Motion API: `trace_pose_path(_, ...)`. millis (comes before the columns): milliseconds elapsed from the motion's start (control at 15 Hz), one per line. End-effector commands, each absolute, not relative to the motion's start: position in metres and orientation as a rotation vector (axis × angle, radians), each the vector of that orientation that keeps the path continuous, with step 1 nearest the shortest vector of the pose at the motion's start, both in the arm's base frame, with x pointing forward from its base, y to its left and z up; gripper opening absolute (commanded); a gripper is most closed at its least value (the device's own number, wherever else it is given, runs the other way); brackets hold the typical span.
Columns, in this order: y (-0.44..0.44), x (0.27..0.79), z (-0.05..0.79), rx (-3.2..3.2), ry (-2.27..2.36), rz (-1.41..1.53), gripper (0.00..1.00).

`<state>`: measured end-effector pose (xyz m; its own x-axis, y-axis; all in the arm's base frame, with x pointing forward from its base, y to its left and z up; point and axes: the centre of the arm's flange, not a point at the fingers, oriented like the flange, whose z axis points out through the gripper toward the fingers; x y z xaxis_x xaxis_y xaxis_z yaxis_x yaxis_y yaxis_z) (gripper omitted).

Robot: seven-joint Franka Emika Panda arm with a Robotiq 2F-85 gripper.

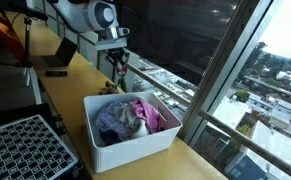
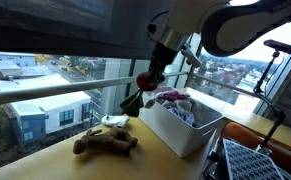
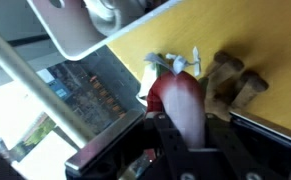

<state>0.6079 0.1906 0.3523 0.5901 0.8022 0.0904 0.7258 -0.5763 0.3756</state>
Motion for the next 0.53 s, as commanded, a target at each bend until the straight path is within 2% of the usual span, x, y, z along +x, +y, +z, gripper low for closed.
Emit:
trace_pose_path(0, 0.115, 0.614, 0.422, 2.559, 1.041, 0.425, 0.04)
trace_pose_path(200, 0.024, 0.609, 0.445, 2.596, 0.854, 0.407, 0.04)
trace_pose_path(467, -0.052, 0.597, 0.432, 2.641, 0.675, 0.351, 0.04)
